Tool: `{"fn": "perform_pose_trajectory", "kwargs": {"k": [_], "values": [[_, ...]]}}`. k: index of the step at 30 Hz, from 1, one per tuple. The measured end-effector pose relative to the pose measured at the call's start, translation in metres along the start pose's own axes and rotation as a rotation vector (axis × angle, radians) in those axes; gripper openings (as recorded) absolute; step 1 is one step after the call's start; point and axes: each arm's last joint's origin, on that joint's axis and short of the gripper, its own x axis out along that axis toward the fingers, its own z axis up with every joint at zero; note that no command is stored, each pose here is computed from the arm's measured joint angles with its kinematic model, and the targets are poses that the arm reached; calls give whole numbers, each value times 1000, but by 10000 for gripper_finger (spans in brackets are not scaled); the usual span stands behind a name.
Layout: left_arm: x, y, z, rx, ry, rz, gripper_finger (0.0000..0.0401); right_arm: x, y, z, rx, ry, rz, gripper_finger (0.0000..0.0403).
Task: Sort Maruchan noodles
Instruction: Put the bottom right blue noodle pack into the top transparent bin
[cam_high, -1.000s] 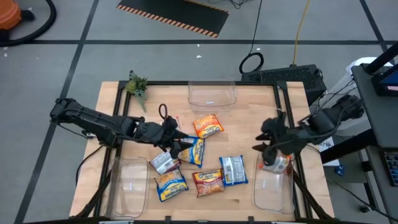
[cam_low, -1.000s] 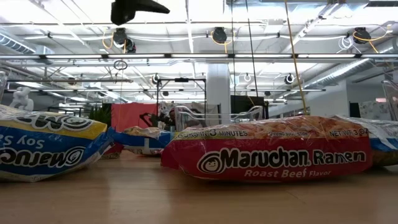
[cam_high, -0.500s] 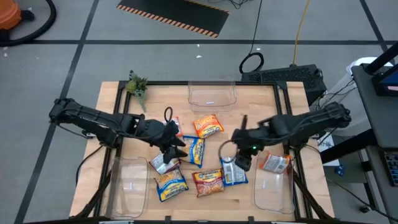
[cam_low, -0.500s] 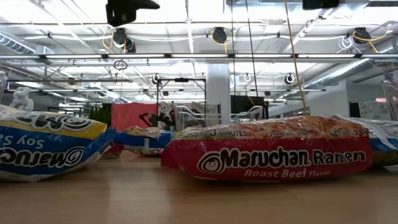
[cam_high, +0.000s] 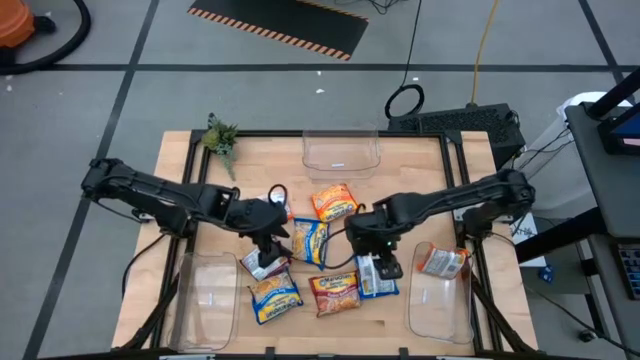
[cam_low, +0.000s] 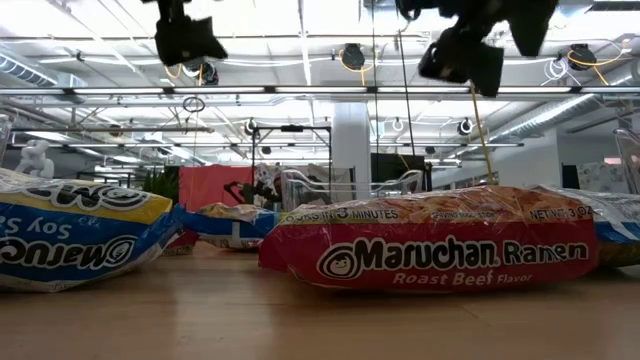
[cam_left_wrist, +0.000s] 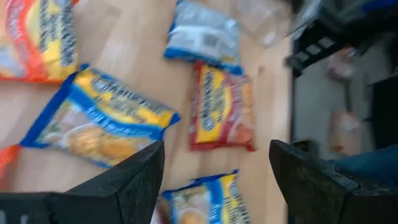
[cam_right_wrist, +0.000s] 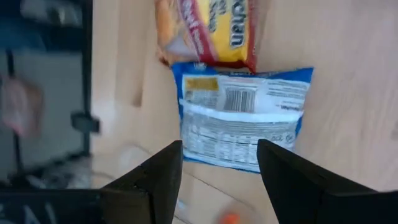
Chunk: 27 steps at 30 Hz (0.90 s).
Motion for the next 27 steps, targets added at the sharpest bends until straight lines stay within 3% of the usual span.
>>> {"fn": "perform_pose_trajectory", "kwargs": {"k": [6,17,27], "values": [[3,7,1,-15,22,39,291,20,-9,-9,-200,96,22,199],[4,5,-5,-106,41,71,291,50,-52,-36,-240,167,27,199],[4,2,-7,-159,23,101,291,74,-65,-51,-343,181,-12,199]]}}
